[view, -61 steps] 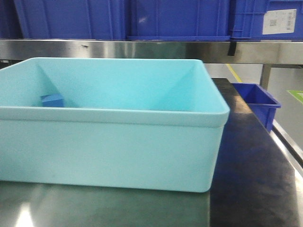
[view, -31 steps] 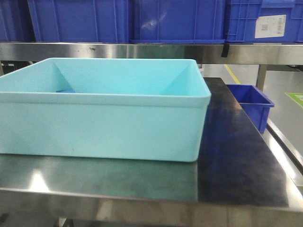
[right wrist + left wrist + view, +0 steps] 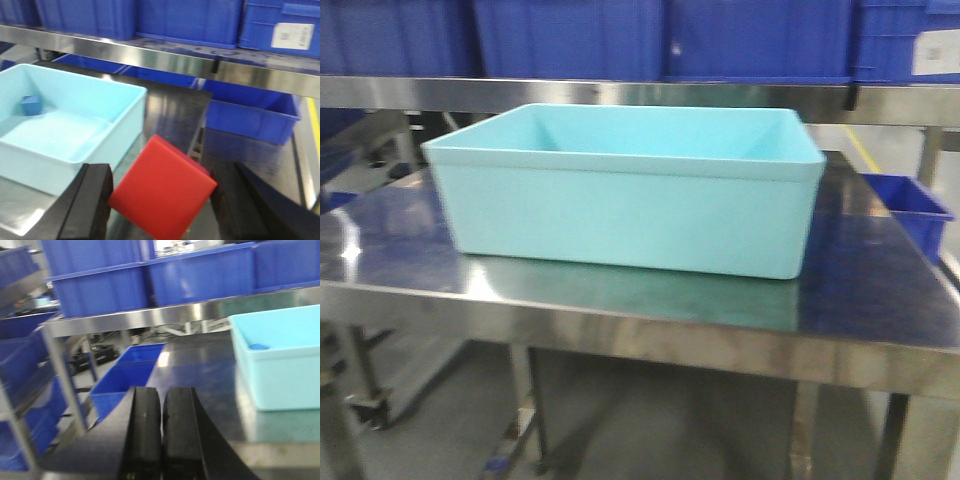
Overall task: Pick red cube and place on left shelf
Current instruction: 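Back away from the table and turn, holding the red cube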
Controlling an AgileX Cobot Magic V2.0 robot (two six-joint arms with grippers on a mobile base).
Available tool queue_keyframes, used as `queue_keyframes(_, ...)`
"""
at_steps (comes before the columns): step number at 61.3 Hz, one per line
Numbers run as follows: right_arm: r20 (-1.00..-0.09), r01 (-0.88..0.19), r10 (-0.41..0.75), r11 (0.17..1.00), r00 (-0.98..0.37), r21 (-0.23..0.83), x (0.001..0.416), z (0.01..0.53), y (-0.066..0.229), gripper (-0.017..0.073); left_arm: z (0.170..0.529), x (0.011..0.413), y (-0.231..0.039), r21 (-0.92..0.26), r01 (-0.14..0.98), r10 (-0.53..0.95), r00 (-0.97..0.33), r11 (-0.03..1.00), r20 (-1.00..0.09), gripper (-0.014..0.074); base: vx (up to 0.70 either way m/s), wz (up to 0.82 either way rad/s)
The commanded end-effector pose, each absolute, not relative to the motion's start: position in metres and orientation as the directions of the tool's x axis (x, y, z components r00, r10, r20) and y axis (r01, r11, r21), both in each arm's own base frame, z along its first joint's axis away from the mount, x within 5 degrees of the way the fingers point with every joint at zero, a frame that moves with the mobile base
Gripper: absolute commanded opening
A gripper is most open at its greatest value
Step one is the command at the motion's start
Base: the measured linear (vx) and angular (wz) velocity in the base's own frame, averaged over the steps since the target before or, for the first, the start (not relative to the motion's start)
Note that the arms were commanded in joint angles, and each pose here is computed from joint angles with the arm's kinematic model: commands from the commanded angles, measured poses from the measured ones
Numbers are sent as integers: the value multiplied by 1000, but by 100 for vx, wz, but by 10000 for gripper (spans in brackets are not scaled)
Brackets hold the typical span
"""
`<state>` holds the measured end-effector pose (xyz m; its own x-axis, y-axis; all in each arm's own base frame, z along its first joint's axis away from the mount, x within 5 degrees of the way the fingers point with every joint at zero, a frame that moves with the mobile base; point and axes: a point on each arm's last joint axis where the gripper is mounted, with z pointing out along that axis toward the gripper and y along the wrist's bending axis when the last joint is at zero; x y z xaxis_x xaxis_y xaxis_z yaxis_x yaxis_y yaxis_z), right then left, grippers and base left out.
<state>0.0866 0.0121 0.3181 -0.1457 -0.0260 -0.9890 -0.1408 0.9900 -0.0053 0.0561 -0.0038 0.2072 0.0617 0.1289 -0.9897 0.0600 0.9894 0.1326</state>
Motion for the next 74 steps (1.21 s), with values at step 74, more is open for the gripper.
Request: queue_keyframes(74, -999, -148, -14, 989, -34, -9, 86, 336, 13, 49, 207, 57, -4, 128, 53, 121, 121, 990, -985, 106, -16, 39)
